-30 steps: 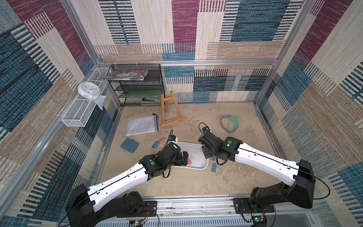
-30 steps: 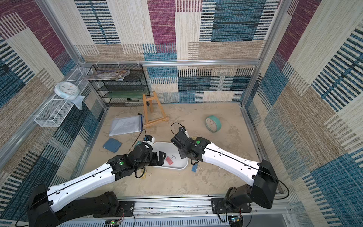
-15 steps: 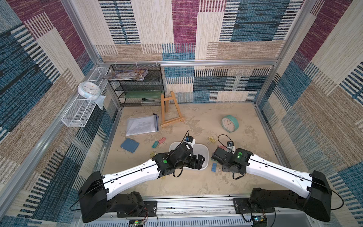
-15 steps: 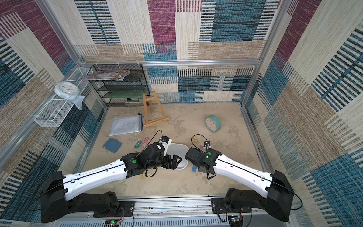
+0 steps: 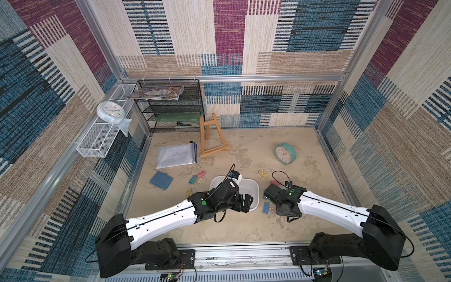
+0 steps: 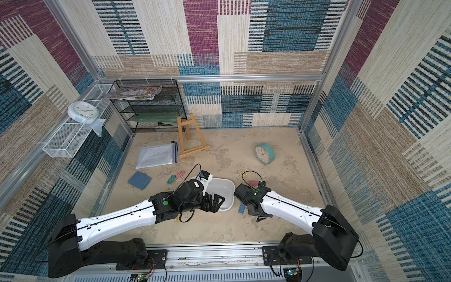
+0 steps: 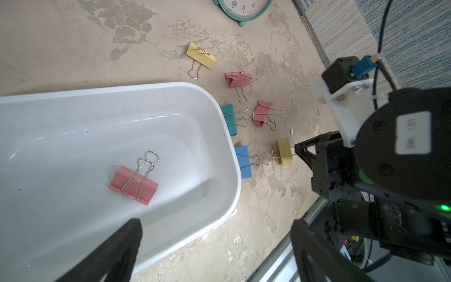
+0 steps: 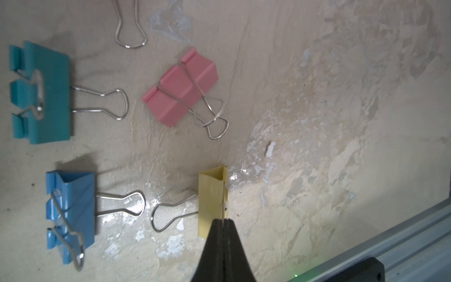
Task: Take out the binder clips from the storage box
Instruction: Place the binder clip at the center of the board, then pick up the binder clip from the storage box.
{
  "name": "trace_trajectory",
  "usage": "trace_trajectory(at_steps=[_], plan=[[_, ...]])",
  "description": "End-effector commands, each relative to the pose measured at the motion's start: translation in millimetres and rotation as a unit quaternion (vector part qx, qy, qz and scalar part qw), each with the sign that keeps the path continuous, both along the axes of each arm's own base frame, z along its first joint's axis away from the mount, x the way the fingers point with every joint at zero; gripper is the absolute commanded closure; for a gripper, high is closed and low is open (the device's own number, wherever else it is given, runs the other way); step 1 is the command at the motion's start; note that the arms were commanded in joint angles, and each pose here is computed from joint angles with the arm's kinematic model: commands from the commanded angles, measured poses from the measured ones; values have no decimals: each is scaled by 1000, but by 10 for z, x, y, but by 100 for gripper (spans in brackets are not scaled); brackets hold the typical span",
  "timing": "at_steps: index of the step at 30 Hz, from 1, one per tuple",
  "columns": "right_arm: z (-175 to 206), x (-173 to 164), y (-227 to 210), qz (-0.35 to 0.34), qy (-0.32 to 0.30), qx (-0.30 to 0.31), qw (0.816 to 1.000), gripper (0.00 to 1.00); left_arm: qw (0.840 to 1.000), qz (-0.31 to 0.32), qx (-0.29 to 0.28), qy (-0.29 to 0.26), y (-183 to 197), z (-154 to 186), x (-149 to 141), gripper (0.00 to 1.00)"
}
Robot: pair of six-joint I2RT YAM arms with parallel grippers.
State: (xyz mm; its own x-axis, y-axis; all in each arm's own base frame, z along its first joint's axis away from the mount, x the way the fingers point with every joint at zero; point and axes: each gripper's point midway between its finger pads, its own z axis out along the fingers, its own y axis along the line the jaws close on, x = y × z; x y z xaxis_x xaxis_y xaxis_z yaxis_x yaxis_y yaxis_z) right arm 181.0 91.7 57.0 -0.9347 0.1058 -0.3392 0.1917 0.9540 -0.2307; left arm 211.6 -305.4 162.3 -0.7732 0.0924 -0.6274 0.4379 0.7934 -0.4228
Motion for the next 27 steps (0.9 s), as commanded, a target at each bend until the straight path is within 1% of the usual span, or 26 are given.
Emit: trace_trajectory(at_steps=[1,2,4,6,8,11,14,17,20,21,24,27], plan=[[-26,57,37,6,0,-3,1000,96,1000,12,4,-10,36,25,46,1],[-28,61,28,5,1,-8,1000,94,1000,11,3,-11,31,29,45,1],[-20,75,11,3,2,-18,1000,87,1000,9,4,-10,18,31,49,1],[22,85,-13,-4,0,-27,1000,86,1000,10,7,-11,18,34,58,1],[103,122,12,-3,-8,-22,1000,83,1000,17,11,-16,40,41,80,1],[255,208,106,11,-32,3,999,79,999,25,17,-23,78,46,107,1],[444,310,200,25,-60,25,998,78,999,25,23,-19,82,32,104,1],[640,440,398,57,-86,65,993,78,999,33,30,-18,113,4,112,1],[827,567,786,126,-106,136,977,77,997,56,42,-25,219,7,146,1],[896,597,942,150,-112,166,968,76,997,63,46,-30,263,21,159,1],[1094,649,1366,212,-131,251,935,75,992,98,61,-43,444,49,198,1],[1178,631,1692,257,-135,318,903,72,987,133,73,-54,653,67,214,1]])
